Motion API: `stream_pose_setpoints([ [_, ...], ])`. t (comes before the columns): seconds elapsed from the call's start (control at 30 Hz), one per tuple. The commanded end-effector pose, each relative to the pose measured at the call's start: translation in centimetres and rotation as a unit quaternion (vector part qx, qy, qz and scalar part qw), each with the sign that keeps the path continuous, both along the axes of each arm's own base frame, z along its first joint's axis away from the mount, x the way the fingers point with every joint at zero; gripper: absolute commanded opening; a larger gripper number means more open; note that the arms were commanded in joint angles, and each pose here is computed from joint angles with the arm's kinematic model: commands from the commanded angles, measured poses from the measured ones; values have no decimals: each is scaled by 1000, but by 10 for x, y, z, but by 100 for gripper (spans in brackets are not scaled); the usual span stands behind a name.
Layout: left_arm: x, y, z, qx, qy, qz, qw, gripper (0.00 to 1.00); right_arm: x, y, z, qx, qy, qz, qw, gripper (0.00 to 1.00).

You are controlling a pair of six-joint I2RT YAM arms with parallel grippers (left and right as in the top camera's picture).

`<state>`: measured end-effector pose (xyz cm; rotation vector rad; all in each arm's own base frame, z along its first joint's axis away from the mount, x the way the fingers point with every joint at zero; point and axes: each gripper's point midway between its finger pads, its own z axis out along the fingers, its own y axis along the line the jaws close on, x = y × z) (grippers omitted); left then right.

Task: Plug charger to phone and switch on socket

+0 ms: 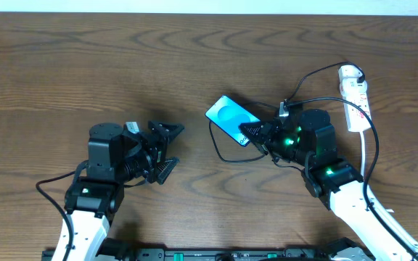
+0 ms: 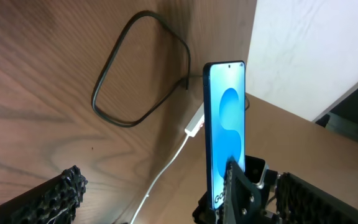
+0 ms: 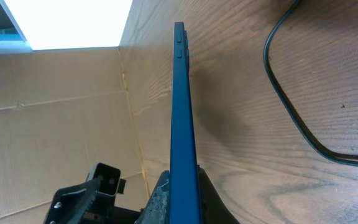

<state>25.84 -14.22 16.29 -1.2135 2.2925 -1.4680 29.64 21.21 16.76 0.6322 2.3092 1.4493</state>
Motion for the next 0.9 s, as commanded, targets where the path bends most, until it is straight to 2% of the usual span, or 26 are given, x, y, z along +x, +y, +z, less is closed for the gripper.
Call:
stream_pose_setpoints([
  [0.0,0,-1,-4,0,6,-1,1000,99,2,-2,11,9,-12,-5,1000,1],
  [0.4,0,-1,-7,0,13,0,1000,99,4,-3,10,6,-13,-11,1000,1],
  [0.67,-1,-2,-6,-47,73,41,995,99,4,-3,9,18,6,-21,1000,1],
  [0.87,-2,-4,-5,-55,80,41,994,99,4,-3,9,18,6,-21,1000,1],
])
